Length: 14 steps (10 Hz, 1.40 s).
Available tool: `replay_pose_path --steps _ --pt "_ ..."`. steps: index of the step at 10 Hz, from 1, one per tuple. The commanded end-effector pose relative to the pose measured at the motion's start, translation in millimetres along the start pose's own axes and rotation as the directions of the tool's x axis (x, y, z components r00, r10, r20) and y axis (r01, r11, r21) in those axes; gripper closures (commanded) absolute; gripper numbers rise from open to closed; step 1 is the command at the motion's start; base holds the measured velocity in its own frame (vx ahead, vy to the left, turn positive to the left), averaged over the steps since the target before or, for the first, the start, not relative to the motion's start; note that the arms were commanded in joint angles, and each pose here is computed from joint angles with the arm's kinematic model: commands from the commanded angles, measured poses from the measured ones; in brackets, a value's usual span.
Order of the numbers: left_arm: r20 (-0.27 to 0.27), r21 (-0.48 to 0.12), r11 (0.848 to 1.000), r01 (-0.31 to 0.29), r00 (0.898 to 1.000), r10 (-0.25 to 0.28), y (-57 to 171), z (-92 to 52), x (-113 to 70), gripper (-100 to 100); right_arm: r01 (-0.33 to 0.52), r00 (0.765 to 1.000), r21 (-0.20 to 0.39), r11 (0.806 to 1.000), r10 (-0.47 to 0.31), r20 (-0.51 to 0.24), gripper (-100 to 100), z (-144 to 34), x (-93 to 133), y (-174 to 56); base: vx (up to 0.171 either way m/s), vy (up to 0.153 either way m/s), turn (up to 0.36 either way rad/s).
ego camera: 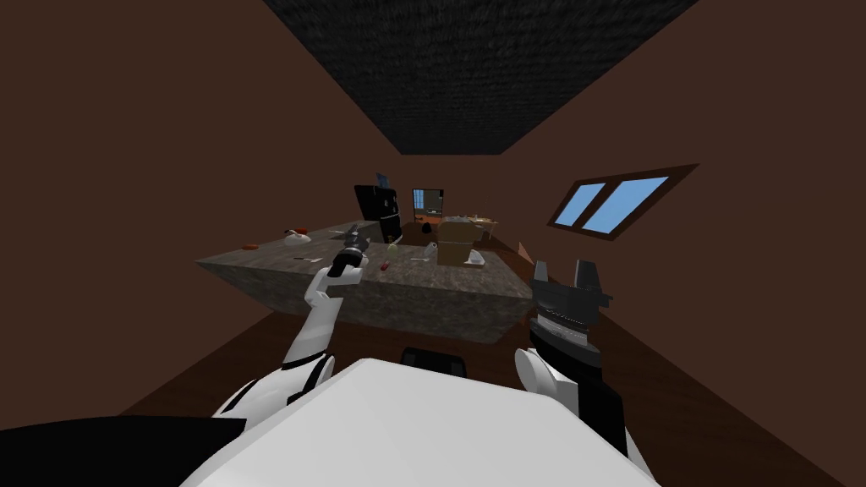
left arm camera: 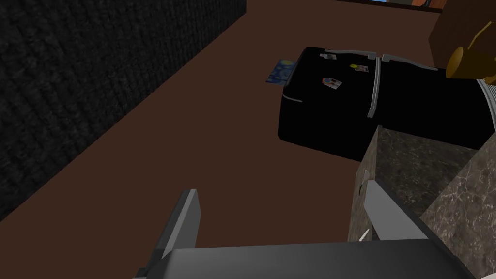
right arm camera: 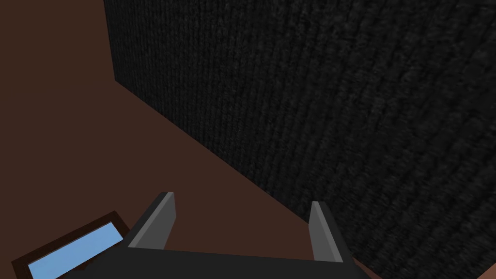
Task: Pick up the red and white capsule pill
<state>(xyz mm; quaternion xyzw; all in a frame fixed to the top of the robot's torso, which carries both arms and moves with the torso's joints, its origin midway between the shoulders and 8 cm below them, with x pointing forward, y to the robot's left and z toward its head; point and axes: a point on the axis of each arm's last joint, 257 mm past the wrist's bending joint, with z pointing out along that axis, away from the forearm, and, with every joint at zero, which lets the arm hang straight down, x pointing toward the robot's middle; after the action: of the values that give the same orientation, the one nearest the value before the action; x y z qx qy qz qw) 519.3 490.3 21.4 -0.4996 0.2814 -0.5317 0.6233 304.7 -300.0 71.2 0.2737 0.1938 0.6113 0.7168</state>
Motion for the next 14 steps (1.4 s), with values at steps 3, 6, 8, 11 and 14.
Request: replay_pose_path --steps 3,6,8,11,14 --pt "0.112 -0.051 0.995 0.087 0.990 -0.081 7 24.4 -35.2 -100 0.000 1.000 0.000 1.000 0.000 0.000 0 0.0 0 0 0.002 -0.022 -0.055" --pt "0.188 -0.097 0.984 0.150 0.974 -0.130 22 35.3 -54.6 -100 0.000 1.000 0.000 1.000 0.000 0.000 0 0.0 0 0 0.001 -0.014 -0.034" --pt "0.210 -0.126 0.979 0.160 0.969 -0.131 30 35.9 -58.0 -100 0.000 1.000 0.000 1.000 0.000 0.000 0 0.0 0 0 0.003 -0.005 -0.019" --pt "0.324 -0.152 0.950 0.273 0.922 -0.214 44 49.4 -82.9 -100 0.000 1.000 0.000 1.000 0.000 0.000 0 0.0 0 0 0.010 -0.003 -0.042" --pt "0.404 -0.191 0.918 0.348 0.880 -0.249 65 53.9 -94.1 -100 0.000 1.000 0.000 1.000 0.000 0.000 0 0.0 0 0 0.012 0.001 -0.019"
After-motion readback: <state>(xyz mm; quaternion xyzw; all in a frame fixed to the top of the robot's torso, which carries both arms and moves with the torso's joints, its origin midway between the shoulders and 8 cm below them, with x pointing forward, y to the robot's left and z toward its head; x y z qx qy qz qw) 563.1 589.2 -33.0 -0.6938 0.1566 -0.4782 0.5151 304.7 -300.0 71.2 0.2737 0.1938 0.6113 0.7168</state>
